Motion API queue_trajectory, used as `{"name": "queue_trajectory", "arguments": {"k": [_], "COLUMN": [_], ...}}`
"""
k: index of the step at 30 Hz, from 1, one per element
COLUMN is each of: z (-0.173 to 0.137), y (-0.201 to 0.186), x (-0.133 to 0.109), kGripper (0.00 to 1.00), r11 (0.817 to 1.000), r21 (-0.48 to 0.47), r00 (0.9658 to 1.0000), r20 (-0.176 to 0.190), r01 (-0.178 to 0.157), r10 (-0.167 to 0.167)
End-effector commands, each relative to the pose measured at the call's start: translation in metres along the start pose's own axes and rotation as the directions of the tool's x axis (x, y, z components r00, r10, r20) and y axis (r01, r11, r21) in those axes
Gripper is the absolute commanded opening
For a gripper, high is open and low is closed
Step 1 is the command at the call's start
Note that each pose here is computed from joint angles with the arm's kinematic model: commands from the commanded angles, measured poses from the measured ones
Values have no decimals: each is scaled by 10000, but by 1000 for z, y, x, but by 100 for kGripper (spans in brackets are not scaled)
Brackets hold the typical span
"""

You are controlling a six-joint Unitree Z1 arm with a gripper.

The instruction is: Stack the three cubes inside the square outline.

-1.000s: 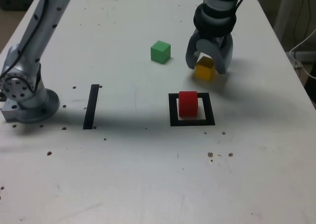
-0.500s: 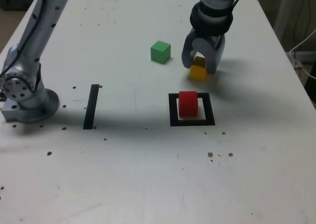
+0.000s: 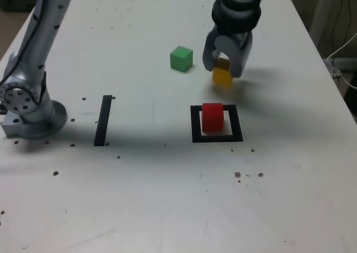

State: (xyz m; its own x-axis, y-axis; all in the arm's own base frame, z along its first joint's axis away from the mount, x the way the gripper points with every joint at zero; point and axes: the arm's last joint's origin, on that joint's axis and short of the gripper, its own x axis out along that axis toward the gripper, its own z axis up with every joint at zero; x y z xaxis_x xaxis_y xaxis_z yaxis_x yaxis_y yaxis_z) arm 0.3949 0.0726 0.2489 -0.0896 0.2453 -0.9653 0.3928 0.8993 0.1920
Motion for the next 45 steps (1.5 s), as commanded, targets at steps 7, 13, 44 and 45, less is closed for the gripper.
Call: {"name": "queue_trajectory", "arguments": {"k": [7,13,44,45], "z": [-14,-17,-13,-13], "y": [-29,-56,-117,-119], "x": [-46,-53,-64,-64], "kGripper": [18,18,18,18], "r11": [9996,9973,9579,9576], "r21": [64,-695,-2872,-2879], "r00": [9993,9997,10000,10000], "r20": [230,-17,-42,-52], "r01": [-291,-254,38,-1], "r10": [290,254,-53,-15]}}
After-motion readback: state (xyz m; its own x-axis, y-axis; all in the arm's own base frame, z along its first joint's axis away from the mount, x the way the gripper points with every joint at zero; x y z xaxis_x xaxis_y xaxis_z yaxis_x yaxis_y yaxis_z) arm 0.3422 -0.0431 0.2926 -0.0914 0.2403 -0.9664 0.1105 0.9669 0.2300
